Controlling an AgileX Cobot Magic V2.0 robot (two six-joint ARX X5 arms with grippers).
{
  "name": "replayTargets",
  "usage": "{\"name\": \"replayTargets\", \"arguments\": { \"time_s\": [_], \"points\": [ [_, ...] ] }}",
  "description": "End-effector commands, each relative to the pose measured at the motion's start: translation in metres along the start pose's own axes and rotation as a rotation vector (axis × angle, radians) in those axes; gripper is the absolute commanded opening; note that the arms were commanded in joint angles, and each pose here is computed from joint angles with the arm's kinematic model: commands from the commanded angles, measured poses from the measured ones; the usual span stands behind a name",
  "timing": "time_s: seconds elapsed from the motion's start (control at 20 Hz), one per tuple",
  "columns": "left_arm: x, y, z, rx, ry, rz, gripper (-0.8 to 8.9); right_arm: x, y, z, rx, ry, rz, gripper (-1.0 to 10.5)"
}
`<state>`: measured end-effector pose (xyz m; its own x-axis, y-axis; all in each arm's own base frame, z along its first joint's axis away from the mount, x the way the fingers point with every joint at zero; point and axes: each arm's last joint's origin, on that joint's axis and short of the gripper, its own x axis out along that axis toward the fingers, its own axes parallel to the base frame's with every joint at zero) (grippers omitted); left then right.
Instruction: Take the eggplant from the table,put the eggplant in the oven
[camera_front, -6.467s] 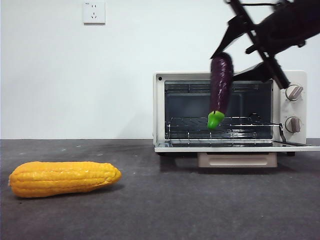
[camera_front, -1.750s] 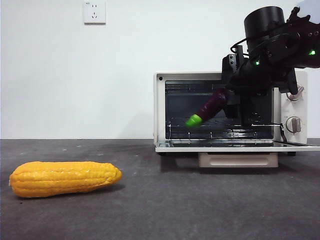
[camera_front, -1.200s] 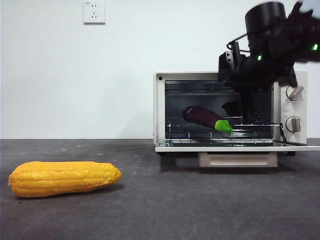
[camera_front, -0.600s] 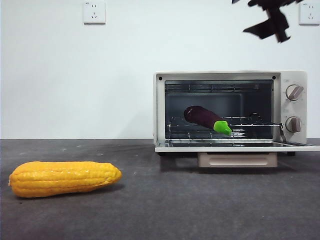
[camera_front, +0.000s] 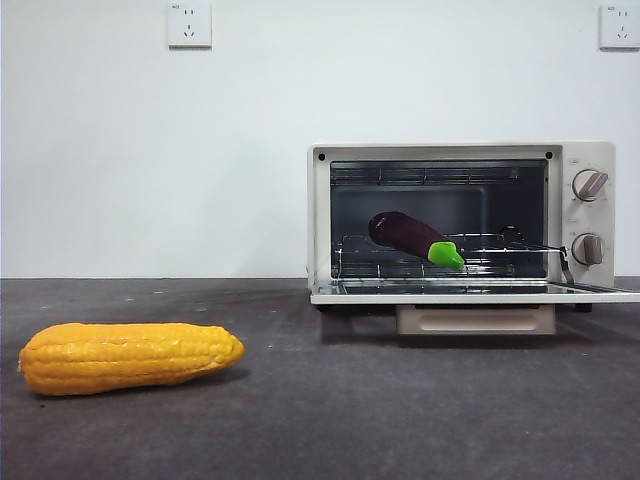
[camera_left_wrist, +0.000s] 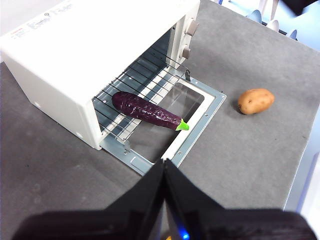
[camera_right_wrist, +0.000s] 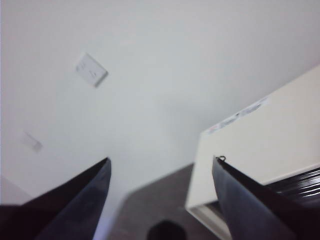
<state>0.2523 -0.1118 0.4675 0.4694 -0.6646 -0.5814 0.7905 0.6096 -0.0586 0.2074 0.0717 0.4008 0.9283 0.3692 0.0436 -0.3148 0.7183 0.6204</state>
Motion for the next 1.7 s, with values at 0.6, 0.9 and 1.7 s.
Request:
{"name": "replayTargets", "arguments": {
  "time_s": [0.6, 0.9, 1.7],
  "points": [
    [0.012, 0.006, 0.000, 0.009, 0.007, -0.008, -0.06, -0.103, 0.060, 0.068, -0.580, 0.262, -0.120, 0.4],
    [0.017, 0.009, -0.001, -0.001, 0.017, -0.011, -0.06, -0.136, 0.064, 0.072, -0.667, 0.411, -0.199, -0.1],
    [0.081, 0.045, -0.045, -0.117, 0.042, -0.040, -0.06, -0.156, 0.064, 0.069, -0.682, 0.525, -0.216, -0.1]
  ]
}}
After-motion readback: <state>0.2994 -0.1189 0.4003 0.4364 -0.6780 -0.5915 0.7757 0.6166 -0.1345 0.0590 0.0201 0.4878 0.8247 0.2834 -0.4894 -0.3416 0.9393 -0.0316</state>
